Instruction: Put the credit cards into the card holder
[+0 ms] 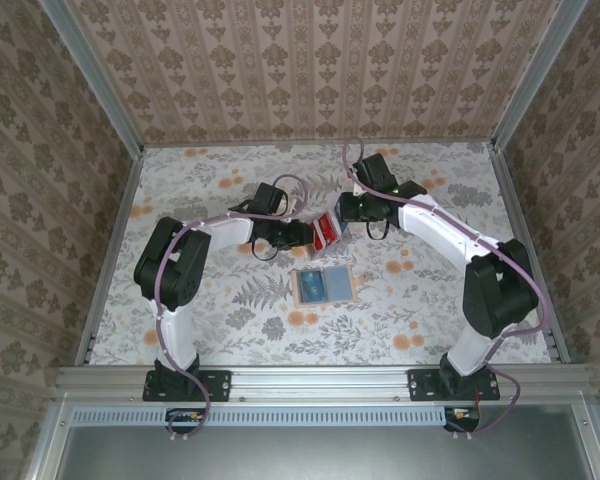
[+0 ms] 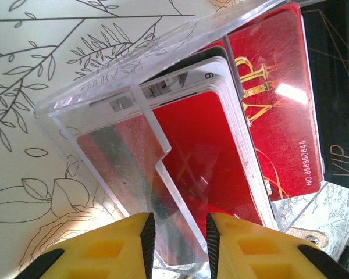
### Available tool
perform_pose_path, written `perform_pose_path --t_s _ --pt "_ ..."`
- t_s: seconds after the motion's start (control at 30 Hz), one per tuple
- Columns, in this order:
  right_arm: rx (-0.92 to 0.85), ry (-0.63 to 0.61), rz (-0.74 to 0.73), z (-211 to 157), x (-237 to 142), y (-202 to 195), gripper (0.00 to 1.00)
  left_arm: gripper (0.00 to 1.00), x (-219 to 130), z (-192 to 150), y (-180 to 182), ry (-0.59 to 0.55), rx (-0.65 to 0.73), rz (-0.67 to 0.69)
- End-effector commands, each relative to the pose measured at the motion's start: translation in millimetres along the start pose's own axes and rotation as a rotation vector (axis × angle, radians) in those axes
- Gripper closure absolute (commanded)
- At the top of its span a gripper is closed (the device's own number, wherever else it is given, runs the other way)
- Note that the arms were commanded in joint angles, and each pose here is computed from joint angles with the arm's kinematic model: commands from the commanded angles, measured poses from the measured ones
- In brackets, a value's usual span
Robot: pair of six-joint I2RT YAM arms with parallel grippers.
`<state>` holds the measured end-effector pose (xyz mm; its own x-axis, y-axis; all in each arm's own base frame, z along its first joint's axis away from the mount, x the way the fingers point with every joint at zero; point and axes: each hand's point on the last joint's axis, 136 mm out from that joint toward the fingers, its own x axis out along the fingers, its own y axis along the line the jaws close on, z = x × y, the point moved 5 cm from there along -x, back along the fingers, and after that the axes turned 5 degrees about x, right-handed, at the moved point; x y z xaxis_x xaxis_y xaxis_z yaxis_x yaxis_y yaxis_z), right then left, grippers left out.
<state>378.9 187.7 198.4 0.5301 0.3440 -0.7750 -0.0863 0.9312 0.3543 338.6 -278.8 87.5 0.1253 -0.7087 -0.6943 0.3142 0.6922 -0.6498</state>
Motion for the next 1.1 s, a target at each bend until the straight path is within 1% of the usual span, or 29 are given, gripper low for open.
perform_pose_path --t_s 0.0,0.1,0.23,0.37,0.4,0.5,0.67,0.8,0.97,1.07 --pt "-0.008 -0.044 0.065 0.5 -19.7 1.8 0.92 0.68 -14.9 10.5 -17.3 -0.055 0.07 -0.013" --pt "0.001 -0.08 0.14 -2.7 -33.5 3.3 0.91 0.69 -23.9 9.6 -19.9 -0.087 0.089 -0.006" --pt "0.001 -0.087 0.257 -13.8 -46.6 11.8 0.91 0.68 -31.9 3.7 -19.4 -0.146 0.116 -0.007" --pt "0.052 -0.07 0.387 -35.0 -45.1 15.8 0.91 0.68 -35.4 -7.6 -18.1 -0.168 0.113 -0.022" --pt "0.073 -0.051 0.414 -42.4 -40.9 15.0 0.91 0.68 -37.5 -11.7 -16.8 -0.173 0.113 -0.018" --pt "0.102 -0.044 0.492 -63.1 -43.0 15.7 0.91 0.69 -44.5 -24.7 -10.8 -0.19 0.118 0.01" --pt "0.136 0.022 0.507 -101.1 -29.9 7.1 0.91 0.68 -54.9 -49.6 -4.5 -0.208 0.119 0.038" --pt "0.165 0.048 0.522 -128.9 -20.7 -0.7 0.91 0.68 -56.9 -69.5 -2.4 -0.195 0.125 0.059" --pt "0.2 0.089 0.517 -151.7 -10.8 -9.3 0.91 0.69 -48.5 -91.0 3.4 -0.148 0.096 0.079" --pt "0.218 0.097 0.504 -158.6 -5.3 -13.8 0.92 0.69 -43.2 -101.8 3.3 -0.134 0.092 0.086"
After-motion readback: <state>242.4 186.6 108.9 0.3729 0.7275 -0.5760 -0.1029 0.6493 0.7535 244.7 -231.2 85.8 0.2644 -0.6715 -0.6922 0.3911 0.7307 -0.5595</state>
